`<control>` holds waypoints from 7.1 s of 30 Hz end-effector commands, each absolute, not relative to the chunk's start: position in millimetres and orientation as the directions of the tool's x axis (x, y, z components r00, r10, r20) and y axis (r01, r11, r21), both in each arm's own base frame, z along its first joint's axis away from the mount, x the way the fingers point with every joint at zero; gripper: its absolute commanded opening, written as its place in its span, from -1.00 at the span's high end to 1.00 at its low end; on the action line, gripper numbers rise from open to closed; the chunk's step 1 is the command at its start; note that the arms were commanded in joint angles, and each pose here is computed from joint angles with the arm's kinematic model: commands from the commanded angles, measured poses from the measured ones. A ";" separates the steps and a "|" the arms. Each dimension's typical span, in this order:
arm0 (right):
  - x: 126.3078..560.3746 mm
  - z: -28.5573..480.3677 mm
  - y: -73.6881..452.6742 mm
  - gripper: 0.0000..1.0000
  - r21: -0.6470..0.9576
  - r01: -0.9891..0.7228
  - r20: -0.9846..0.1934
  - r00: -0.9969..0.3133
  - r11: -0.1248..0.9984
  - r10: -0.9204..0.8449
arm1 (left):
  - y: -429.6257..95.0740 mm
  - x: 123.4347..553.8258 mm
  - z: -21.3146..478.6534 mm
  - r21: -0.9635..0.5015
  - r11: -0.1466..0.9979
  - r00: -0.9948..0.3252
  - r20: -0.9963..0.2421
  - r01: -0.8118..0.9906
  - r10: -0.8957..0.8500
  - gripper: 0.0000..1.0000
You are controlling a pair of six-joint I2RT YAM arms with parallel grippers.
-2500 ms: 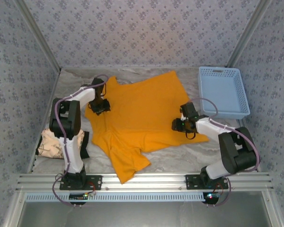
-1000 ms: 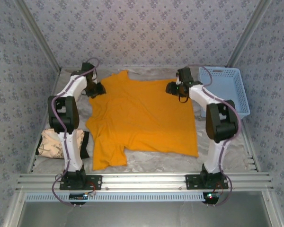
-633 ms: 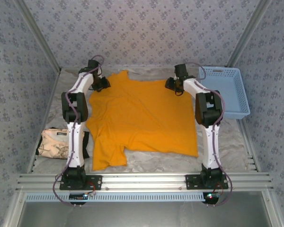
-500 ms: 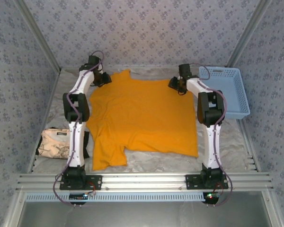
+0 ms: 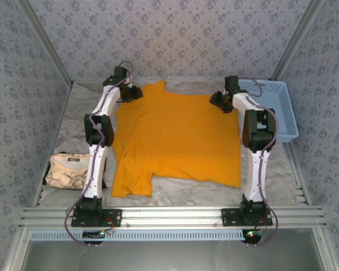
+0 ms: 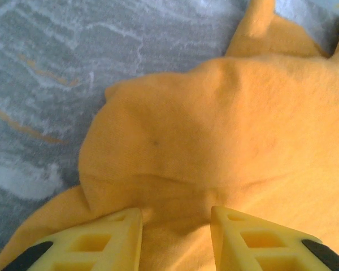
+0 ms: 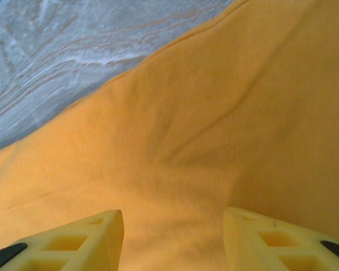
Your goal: Fold the inside-out t-shirt
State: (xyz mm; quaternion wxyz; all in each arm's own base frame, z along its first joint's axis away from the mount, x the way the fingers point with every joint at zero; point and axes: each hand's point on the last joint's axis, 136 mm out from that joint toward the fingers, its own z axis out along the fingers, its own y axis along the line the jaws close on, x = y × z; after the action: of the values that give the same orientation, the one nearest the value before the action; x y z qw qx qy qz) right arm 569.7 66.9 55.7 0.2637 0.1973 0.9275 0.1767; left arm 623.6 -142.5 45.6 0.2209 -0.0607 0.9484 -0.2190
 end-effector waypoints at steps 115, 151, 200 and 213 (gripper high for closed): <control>261.1 95.5 46.8 1.00 -0.006 -0.905 -0.108 -0.422 0.426 -0.900 | -149.6 281.4 130.4 0.135 -0.290 0.283 0.069 0.948 0.957 1.00; 296.5 145.4 275.4 0.08 -0.298 -0.890 -0.657 -0.072 0.346 -0.750 | -84.5 315.8 153.3 -0.066 0.993 -0.924 -0.366 -0.093 -0.111 -0.99; 364.1 120.2 409.1 0.02 -0.254 -0.955 -0.692 0.068 0.155 -0.719 | -125.8 294.3 93.9 -0.261 0.923 -0.941 -0.110 -0.284 -0.320 0.19; 385.6 55.2 381.3 0.03 -0.031 -0.957 -0.605 -0.213 0.290 -0.767 | -127.3 381.1 58.3 -0.203 0.962 -0.947 -0.224 -0.185 -0.230 -0.01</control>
State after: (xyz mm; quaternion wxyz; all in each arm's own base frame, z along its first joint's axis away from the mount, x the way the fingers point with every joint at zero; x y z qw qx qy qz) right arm 384.5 383.3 64.7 0.2979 -0.5954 0.7287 0.1604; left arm 362.4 -134.3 57.1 0.0985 -0.1252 0.9809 -0.1117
